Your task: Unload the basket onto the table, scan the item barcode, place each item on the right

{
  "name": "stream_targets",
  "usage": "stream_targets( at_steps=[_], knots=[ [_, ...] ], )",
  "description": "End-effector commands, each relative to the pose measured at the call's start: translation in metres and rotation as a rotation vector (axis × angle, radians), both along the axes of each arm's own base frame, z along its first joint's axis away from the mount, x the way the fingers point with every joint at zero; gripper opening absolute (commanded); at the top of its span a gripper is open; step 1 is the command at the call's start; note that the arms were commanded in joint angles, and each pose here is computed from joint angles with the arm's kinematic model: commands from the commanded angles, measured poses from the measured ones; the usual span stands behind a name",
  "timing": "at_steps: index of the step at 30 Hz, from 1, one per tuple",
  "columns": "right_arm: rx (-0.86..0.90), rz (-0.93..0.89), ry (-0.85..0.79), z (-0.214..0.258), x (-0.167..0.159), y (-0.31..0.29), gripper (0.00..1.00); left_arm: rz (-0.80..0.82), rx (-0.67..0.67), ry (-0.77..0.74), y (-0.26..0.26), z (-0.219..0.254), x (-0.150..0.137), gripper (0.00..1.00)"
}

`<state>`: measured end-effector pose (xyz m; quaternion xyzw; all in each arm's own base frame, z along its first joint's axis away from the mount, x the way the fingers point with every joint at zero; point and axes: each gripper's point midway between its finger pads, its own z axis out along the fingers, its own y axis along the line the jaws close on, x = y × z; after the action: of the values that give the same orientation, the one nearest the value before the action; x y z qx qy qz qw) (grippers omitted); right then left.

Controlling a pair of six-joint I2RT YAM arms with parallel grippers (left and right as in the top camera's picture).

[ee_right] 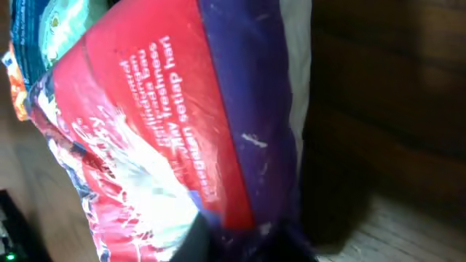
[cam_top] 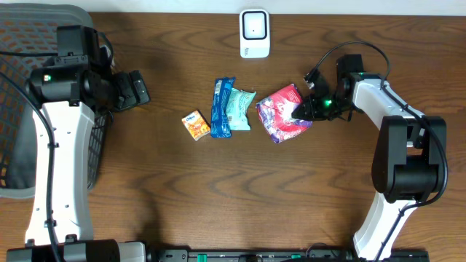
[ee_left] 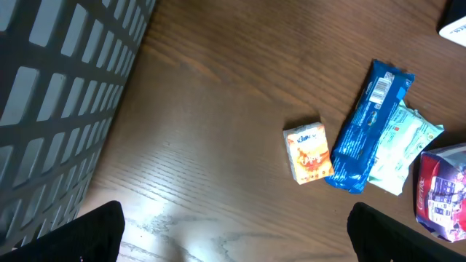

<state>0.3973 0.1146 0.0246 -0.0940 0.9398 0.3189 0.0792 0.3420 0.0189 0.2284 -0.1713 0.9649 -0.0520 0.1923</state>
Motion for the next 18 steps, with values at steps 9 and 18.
stream_targets(
  at_steps=[9, 18],
  knots=[
    [0.067, -0.281, 0.055, 0.072, 0.038, 0.002, 0.01, 0.001, 0.01, 0.001, 0.002, 0.0, -0.001, 0.98],
    [0.272, -0.491, -0.176, 0.174, 0.111, 0.029, 0.01, 0.001, 0.01, 0.001, 0.002, 0.0, -0.001, 0.98]
  ],
)
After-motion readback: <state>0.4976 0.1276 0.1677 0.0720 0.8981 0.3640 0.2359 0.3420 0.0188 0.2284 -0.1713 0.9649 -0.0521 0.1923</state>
